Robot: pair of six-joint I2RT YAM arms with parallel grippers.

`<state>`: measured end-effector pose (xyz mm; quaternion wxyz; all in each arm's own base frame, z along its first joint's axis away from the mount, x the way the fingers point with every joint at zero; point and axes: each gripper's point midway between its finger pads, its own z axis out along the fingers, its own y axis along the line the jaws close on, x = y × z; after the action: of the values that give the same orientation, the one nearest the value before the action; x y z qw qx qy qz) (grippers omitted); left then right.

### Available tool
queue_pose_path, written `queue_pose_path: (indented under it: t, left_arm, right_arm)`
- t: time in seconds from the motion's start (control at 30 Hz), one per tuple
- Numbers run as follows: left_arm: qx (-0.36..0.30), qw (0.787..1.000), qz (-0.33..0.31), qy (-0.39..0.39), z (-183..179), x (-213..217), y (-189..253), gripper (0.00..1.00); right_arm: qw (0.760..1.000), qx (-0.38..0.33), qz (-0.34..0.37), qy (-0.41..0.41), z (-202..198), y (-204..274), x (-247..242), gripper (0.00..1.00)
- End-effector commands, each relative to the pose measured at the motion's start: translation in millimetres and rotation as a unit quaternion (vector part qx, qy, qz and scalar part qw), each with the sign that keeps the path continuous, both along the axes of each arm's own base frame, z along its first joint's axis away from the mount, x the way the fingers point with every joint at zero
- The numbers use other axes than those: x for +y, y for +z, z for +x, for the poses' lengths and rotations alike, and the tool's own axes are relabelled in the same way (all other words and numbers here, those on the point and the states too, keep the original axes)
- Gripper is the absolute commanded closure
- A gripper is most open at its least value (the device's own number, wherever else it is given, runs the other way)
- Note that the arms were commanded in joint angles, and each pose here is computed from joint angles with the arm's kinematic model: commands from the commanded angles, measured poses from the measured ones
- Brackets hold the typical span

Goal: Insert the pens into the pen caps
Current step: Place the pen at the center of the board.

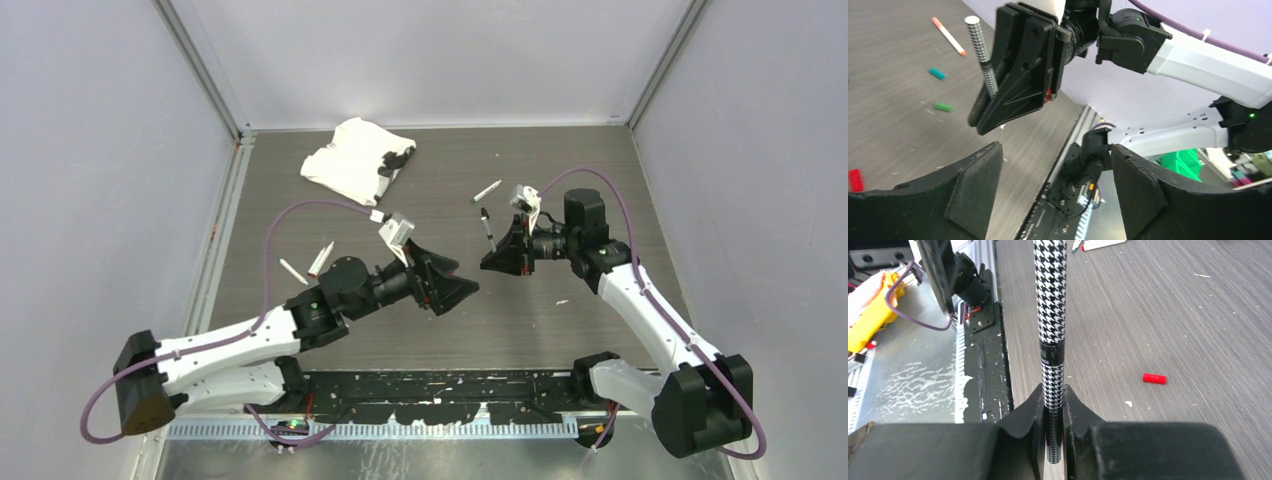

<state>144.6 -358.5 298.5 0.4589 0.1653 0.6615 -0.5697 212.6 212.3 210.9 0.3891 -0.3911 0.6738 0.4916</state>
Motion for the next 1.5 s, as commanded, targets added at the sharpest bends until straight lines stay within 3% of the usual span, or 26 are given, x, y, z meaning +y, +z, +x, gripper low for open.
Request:
queue_pose_path:
  t: [0.0, 0.1, 0.27, 0.4, 0.53, 0.63, 0.87, 1.17, 1.47]
  left_arm:
    - [-0.094, 0.991, 0.09, 0.024, 9.5, 31.3, -5.1, 0.16]
    - [-0.138, 0.978, 0.149, 0.037, 22.0, 47.2, -1.4, 0.1]
    - [-0.168, 0.949, 0.263, 0.041, 49.1, 67.6, -2.8, 0.09]
    - [-0.167, 0.928, 0.329, 0.046, 63.8, 74.7, -21.3, 0.09]
    - [-0.178, 0.91, 0.374, 0.027, 66.0, 77.3, -43.2, 0.09]
    - [-0.192, 0.89, 0.411, 0.048, 72.9, 93.7, -56.4, 0.12]
    - [-0.224, 0.868, 0.432, 0.1, 81.5, 119.5, -48.4, 0.11]
    - [-0.221, 0.867, 0.44, 0.082, 80.1, 115.0, -56.7, 0.12]
    - [-0.224, 0.869, 0.435, 0.074, 77.7, 112.7, -56.5, 0.13]
  right_arm:
    - [0.998, -0.05, -0.022, -0.026, 12.9, 10.4, -9.1, 0.99]
    - [0.995, -0.044, -0.044, -0.074, 29.7, 2.0, -19.2, 0.99]
    - [0.972, -0.011, -0.074, -0.225, 79.5, -12.0, -44.3, 0.94]
    - [0.914, 0.04, -0.102, -0.392, 131.1, -31.4, -79.2, 0.91]
    - [0.859, 0.101, -0.148, -0.479, 169.0, -56.3, -102.7, 0.91]
    - [0.837, 0.141, -0.181, -0.496, 187.2, -80.1, -107.0, 0.91]
    - [0.791, 0.214, -0.23, -0.526, 229.4, -130.1, -115.0, 0.88]
    - [0.769, 0.266, -0.241, -0.528, 256.2, -168.4, -120.5, 0.85]
    - [0.756, 0.291, -0.244, -0.533, 254.4, -184.3, -138.6, 0.79]
